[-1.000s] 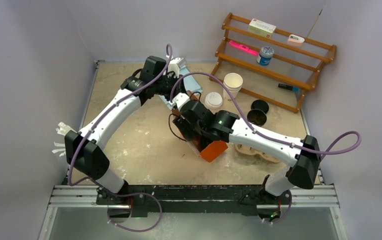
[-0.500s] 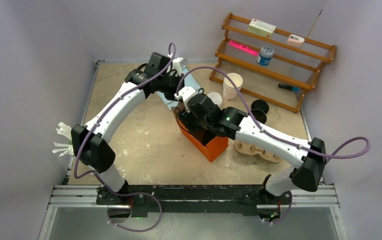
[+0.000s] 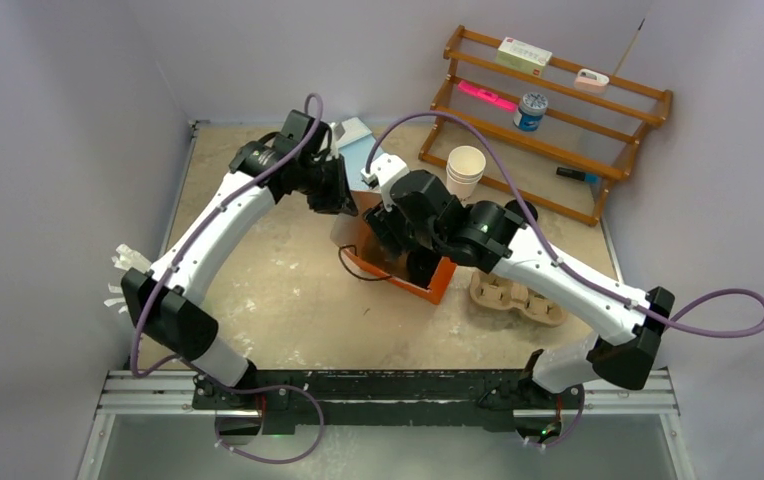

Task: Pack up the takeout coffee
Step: Place the coffee cup on the cup tray.

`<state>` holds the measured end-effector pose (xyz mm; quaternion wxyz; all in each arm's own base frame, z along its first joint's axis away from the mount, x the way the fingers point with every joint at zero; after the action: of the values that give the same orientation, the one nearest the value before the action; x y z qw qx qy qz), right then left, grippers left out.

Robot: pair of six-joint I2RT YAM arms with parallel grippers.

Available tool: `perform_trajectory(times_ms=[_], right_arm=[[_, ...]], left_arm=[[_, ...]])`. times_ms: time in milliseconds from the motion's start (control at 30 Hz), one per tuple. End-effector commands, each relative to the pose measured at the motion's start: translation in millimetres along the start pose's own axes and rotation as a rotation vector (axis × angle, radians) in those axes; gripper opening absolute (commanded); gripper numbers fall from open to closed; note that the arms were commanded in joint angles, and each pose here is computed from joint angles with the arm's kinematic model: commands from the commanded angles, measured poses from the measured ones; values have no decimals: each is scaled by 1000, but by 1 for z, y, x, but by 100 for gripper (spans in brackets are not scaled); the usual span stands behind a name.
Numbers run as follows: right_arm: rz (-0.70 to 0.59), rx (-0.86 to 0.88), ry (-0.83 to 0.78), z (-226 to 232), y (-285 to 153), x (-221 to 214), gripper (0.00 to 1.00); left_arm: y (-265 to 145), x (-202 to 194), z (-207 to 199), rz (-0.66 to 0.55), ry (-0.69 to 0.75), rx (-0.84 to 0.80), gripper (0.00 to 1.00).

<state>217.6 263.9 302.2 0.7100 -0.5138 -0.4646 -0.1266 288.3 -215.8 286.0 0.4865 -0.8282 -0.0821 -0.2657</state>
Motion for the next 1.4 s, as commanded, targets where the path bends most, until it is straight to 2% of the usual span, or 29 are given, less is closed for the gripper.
perform_trajectory(times_ms=[0,233,500,600,667,800,867,1000,1233,1367], right_arm=[[13,-7,71,-5,-28,8,7],[47,-62,176,-14,-45,-1,5],[66,-48,219,-9,-40,6,6],[54,-51,232,-10,-34,20,6],[49,-51,239,-10,-30,31,6],[51,-18,241,-5,-27,37,6],[54,-8,251,-5,-30,35,5],[81,-24,271,-9,-35,26,5],[97,-128,284,-26,-36,26,4],[97,-151,284,-34,-33,29,3]], left_arm=[[-29,-23,2,18,-163,77,10],[-46,-32,-8,4,-241,87,13],[-50,-66,-16,64,-308,48,14],[-53,-69,-22,67,-315,22,18],[-57,-68,-25,68,-293,-1,26],[-69,-58,-28,36,-198,-8,56],[-73,-48,-29,8,-122,-9,62],[-76,-22,-22,-31,25,1,67],[-69,23,-13,-150,270,-28,67],[-59,45,-18,-279,480,-89,67]])
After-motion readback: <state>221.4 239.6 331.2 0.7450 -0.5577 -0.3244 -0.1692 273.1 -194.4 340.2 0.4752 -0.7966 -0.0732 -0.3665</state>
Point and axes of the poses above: each gripper's point midway between its finger pads, its own y axis out along the fingers, its own z axis along the line the jaws close on, x = y × z, the point moved 5 cm from there along -y, back along the fingers, and after that the axes turned 14 degrees about y, right-handed, at the moved point
